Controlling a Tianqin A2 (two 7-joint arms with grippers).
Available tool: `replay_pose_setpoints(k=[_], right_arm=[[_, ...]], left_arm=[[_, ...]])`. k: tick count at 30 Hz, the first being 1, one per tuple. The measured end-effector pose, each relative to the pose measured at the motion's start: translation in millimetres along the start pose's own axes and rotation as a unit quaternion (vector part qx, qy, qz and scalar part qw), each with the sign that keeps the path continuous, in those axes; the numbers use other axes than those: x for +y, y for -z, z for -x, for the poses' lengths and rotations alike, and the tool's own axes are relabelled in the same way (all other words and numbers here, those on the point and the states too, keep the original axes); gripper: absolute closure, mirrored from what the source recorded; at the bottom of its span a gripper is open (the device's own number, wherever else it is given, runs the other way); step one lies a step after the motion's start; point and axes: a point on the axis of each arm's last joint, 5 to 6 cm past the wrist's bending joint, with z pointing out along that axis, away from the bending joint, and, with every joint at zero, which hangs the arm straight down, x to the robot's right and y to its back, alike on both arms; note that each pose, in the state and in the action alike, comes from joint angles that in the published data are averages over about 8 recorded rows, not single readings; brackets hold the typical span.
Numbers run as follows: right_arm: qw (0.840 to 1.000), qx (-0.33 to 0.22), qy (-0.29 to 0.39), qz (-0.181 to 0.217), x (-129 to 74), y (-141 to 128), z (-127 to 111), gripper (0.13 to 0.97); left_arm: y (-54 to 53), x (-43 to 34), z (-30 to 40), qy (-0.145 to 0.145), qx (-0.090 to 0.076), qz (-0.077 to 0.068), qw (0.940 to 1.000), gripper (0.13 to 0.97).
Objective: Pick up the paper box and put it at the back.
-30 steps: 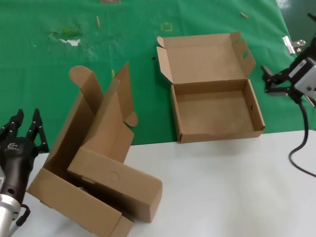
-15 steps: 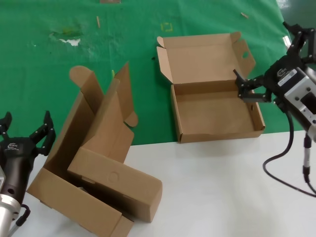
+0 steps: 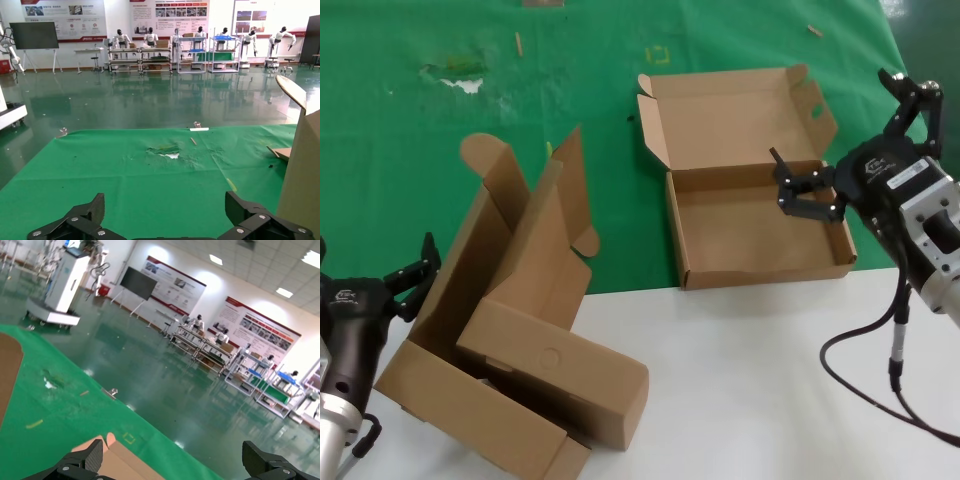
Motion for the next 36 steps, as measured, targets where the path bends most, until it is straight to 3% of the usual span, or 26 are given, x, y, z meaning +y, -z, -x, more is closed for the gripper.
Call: replay_pose_setpoints(k=[4, 8, 16, 36], right_arm=[[0.999, 0.006, -0.031, -0.002, 7.1, 1.1, 6.4, 0.130], [0.998, 0.013, -0.063, -0.002, 14.6, 2.6, 12.7, 0.130], [0.991, 0.032, -0.126, 0.009, 30.8, 6.9, 25.6, 0.130], [0.964, 0.080, -0.246, 0.066, 67.0, 21.7, 52.8, 0.130]], left_arm=[[0.0, 0.0, 0.0, 0.000, 0.000, 0.000, 1.0000, 0.237], [0.0, 0.0, 0.0, 0.000, 0.000, 0.000, 1.0000, 0.237], [0.0, 0.0, 0.0, 0.000, 0.000, 0.000, 1.0000, 0.152], [0.0, 0.0, 0.0, 0.000, 0.000, 0.000, 1.0000, 0.132]])
